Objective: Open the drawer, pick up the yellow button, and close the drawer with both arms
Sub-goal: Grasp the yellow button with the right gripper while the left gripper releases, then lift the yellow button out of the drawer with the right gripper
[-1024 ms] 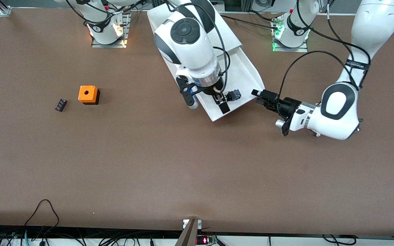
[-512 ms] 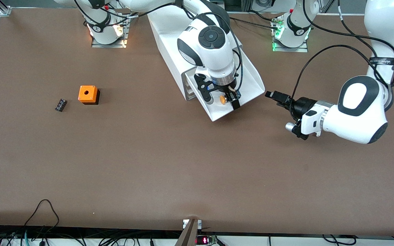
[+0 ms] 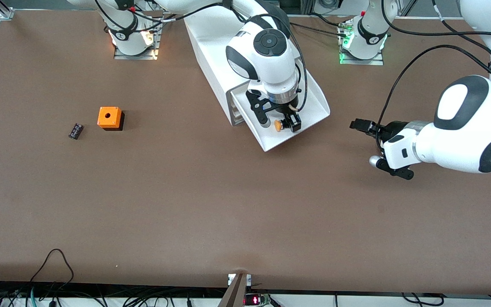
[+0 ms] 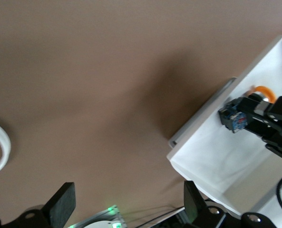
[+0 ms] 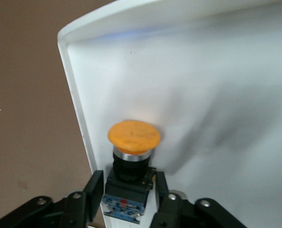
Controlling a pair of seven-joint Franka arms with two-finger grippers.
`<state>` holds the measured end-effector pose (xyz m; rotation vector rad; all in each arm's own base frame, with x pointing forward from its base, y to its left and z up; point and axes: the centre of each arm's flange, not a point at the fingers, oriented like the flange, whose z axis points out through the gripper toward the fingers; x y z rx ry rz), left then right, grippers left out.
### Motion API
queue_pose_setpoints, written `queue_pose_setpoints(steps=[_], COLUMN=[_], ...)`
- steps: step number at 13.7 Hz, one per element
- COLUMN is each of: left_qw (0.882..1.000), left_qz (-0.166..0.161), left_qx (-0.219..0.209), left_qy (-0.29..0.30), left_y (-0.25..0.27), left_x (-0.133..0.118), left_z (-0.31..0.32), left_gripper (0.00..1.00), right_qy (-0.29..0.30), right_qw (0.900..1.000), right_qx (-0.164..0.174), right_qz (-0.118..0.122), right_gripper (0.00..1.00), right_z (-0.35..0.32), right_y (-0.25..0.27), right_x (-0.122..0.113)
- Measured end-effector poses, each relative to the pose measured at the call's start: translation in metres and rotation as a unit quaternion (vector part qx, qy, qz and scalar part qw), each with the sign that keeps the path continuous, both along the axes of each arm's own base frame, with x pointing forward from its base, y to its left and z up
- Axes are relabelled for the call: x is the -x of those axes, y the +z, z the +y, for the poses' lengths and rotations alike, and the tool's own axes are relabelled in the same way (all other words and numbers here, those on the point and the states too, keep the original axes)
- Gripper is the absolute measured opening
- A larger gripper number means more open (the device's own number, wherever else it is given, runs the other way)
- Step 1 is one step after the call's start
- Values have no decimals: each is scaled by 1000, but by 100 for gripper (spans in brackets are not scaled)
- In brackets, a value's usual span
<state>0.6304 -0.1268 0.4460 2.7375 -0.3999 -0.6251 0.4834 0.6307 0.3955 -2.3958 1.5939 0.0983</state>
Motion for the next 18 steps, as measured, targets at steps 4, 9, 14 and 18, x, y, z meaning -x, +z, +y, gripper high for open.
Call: queue_pose_setpoints(steps=[4,9,14,18], left_qw=[995,992,992,980], left_qz=[-38,-49,-52,-84], left_qx=[-77,-101,-113,-150], left_qy=[-41,-53,-24,104], left_y=[15,18,19,14], left_x=[5,7,6,3], left_z=[-20,-26,-27,-78], left_gripper=[100,100,100,100], right_qy=[-1,18,129,214], right_qw=[1000,999,990,976], right_qx=[-3,-21,21,5], right_qz=[-4,-41,-45,-34], right_gripper=[42,42,42,42], right_z=[0,-19,-122,-232], right_y=[4,70,118,127], right_x=[-2,-18,-86,-154])
